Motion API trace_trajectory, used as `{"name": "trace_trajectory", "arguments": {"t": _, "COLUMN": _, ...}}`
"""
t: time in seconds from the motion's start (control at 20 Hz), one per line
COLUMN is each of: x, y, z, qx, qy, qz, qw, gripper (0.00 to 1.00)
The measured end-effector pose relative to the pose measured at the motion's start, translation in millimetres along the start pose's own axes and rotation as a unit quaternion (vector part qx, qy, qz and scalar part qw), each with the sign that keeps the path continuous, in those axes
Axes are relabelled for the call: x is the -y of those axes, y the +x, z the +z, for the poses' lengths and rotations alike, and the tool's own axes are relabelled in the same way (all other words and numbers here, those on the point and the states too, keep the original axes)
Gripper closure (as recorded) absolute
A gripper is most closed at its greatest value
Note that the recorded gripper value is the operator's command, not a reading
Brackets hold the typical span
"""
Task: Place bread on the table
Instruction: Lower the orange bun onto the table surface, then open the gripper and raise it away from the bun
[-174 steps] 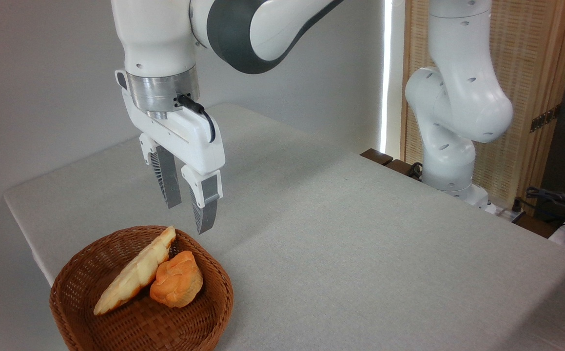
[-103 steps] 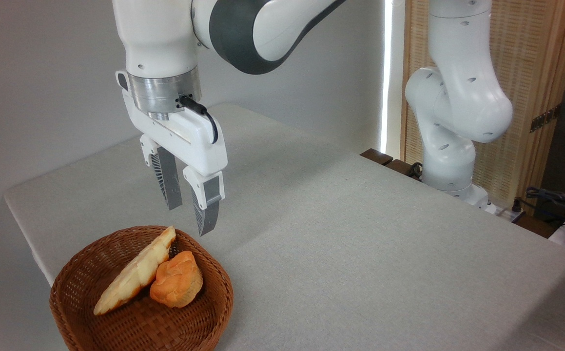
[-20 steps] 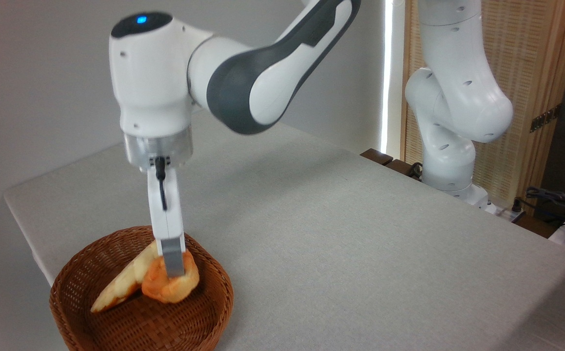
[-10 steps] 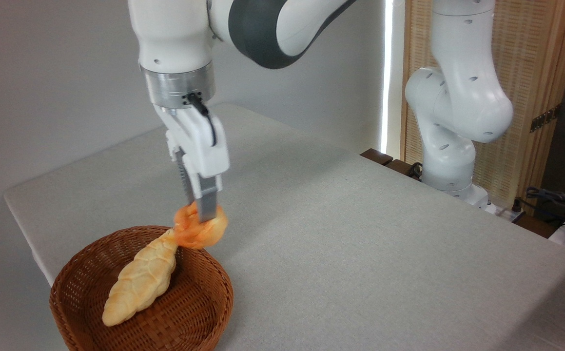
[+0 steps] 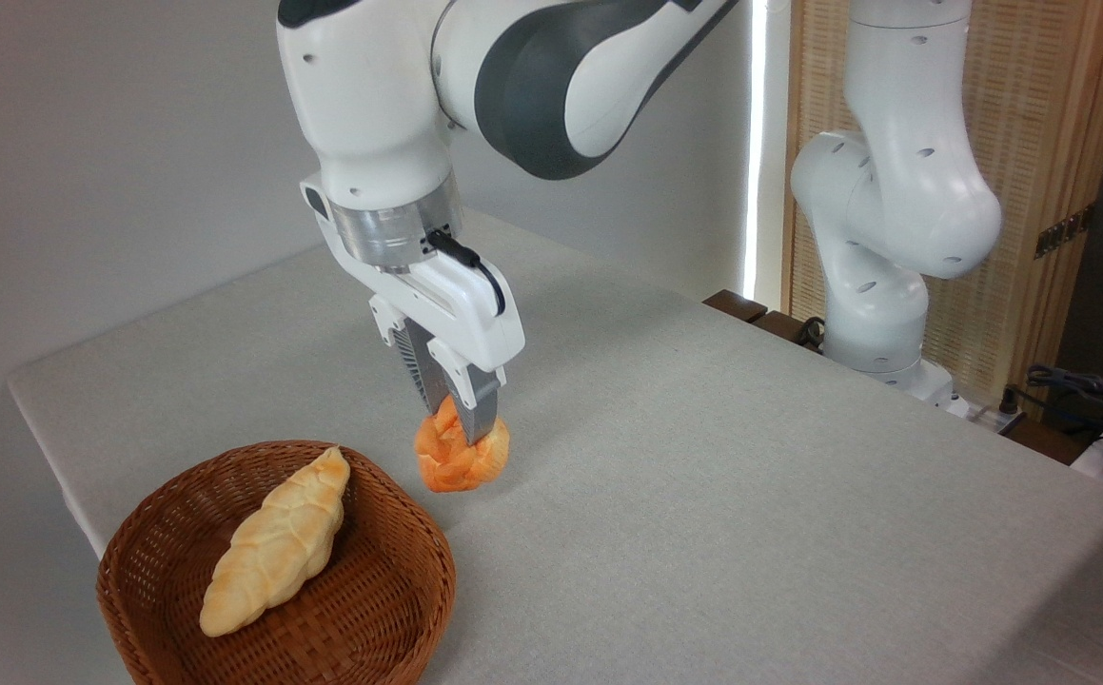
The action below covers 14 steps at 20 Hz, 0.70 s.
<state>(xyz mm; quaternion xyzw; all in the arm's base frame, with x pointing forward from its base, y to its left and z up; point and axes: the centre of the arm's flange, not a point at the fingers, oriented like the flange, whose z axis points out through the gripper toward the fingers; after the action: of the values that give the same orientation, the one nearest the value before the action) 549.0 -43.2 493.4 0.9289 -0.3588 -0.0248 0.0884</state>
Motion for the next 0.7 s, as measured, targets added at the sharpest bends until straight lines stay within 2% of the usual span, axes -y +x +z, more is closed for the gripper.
{"name": "trace_trajectory", "arguments": {"t": 0.4, "x": -3.5, "y": 8.2, "z": 21.6, "qx": 0.018, "qy": -0.01, "qz": 0.006, "qw": 0.9998, "gripper": 0.0}}
{"name": "trace_trajectory", "arguments": {"t": 0.7, "x": -5.2, "y": 10.7, "z": 20.8, "qx": 0.017, "qy": -0.008, "qz": 0.008, "qw": 0.9998, "gripper": 0.0}}
